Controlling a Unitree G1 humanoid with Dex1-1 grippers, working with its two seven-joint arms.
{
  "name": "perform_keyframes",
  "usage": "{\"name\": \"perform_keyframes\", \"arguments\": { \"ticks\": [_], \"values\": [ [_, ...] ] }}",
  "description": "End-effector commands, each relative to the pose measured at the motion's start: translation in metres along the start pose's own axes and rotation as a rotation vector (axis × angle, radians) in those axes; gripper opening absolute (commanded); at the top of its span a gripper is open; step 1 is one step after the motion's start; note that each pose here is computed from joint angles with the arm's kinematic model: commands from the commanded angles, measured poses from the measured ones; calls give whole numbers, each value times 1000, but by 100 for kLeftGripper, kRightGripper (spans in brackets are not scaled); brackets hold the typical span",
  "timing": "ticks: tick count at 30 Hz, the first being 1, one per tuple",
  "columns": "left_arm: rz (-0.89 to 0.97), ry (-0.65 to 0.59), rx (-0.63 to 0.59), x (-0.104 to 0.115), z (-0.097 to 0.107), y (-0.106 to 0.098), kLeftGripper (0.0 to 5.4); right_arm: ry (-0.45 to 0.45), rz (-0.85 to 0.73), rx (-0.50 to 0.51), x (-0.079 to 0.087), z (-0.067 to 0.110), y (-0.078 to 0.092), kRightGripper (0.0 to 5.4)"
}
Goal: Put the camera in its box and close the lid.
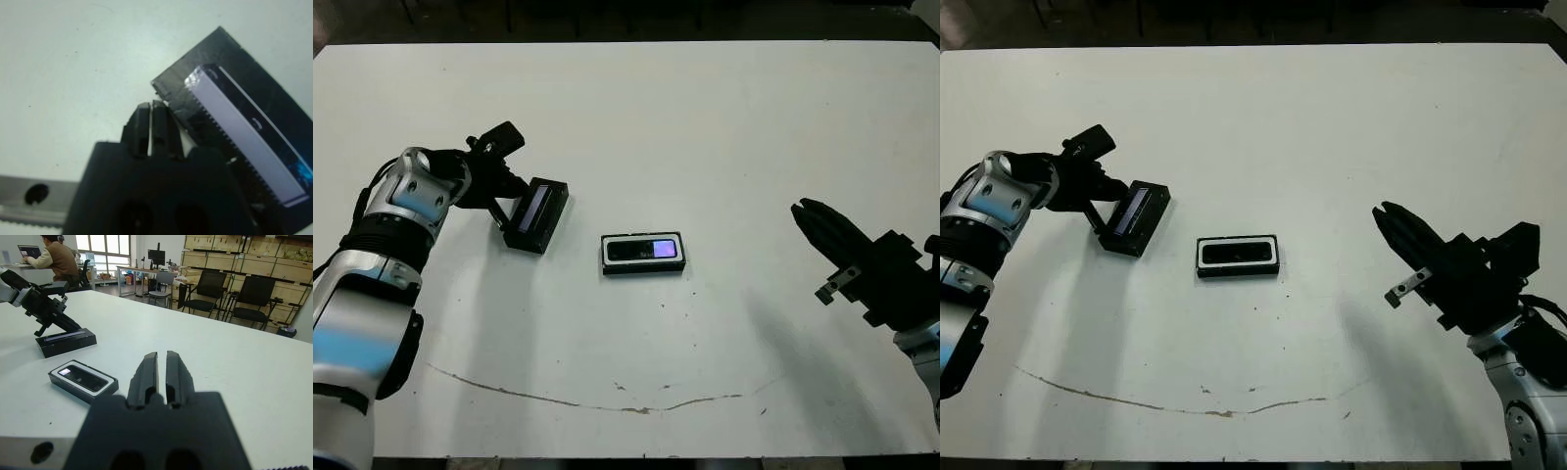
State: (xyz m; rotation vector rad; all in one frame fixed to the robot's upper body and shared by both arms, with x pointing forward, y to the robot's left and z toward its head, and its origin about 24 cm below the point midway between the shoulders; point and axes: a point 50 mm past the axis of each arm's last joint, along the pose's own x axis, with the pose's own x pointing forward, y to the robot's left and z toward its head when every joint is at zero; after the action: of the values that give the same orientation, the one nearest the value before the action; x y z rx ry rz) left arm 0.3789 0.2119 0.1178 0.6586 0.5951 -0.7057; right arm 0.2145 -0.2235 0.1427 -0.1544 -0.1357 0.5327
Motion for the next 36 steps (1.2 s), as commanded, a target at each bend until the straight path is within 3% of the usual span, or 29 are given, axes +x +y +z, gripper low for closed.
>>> {"name": "perform_keyframes", "arguments": {
  "ticks": [1,8,11,15,20,24,30,36],
  "values": [
    [21,64,-24,-2,-16,1,0,24,-14,15,-3,-5,1,1],
    [154,127,44,-28,-30,22,0,21,-12,23,-3,-8,0,1],
    [216,125,9,-45,-36,30,0,19,-11,18,-3,-10,-1,1],
    [366,-7,-66,-71,-38,31,0,25,-16,16,-3,-10,-2,1],
    [559,-359,-279,-106,-29,1,0,33,-18,30,-3,-10,-1,1],
    [625,-526,-279,-124,-15,-38,0,20,-13,38,-2,-10,1,1],
    [590,-477,-99,-122,1,-92,61,16,5,41,2,-11,2,0],
    [405,-380,-57,-91,-5,-118,169,49,-25,49,1,-12,2,0]
  ]
}}
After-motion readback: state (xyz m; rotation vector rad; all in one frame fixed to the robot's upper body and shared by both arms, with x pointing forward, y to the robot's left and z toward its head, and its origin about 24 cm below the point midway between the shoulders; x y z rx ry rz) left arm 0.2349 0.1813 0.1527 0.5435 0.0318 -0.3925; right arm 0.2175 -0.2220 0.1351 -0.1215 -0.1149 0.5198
